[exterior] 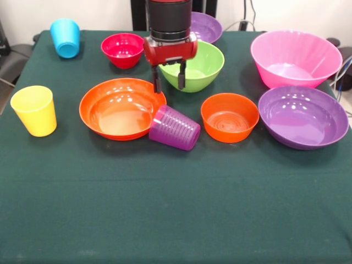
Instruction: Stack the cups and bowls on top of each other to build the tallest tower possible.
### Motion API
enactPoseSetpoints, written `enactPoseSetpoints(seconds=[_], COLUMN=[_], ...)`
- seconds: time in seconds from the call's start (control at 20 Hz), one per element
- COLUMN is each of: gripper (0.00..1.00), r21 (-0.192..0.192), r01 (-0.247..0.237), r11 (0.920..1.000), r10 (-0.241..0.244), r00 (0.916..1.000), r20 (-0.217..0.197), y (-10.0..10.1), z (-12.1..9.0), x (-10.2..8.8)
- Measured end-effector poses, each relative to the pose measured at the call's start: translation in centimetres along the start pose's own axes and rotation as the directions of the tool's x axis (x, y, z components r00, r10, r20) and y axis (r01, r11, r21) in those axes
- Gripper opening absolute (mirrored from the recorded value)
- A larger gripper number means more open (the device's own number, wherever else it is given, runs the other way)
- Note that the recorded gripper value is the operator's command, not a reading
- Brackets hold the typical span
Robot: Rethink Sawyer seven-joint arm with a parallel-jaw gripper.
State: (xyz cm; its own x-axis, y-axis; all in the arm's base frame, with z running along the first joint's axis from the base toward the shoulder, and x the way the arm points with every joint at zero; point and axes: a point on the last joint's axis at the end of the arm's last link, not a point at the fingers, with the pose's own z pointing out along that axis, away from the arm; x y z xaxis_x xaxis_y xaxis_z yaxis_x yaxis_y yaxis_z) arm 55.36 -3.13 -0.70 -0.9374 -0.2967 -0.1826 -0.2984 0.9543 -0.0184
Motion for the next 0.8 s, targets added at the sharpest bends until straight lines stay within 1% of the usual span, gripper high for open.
enactPoseSetpoints(seconds=[0.1,0.2,0.4,0.55,0.7,0.8], gripper=[1.0,1.0,1.0,1.0,1.0,1.0], r21=[-0.012,-0.016,-0.027,-0.038,-0.045,-0.057], r01=[-0.011,-0.015,-0.014,-0.008,-0.006,-0.005], r11=[0.9999,0.9998,0.9995,0.9993,0.999,0.9983], r10=[0.011,0.015,0.014,0.008,0.007,0.005], r00=[0.9999,0.9999,0.9999,0.9999,1.0,1.0], r20=[-0.008,-0.009,-0.003,0.006,0.007,0.003], y=[0.0,0.0,0.3,0.9,1.2,1.7], z=[0.0,-0.1,-0.1,-0.1,0.1,0.5], x=[0.8,0.9,0.7,0.2,0.1,0.2])
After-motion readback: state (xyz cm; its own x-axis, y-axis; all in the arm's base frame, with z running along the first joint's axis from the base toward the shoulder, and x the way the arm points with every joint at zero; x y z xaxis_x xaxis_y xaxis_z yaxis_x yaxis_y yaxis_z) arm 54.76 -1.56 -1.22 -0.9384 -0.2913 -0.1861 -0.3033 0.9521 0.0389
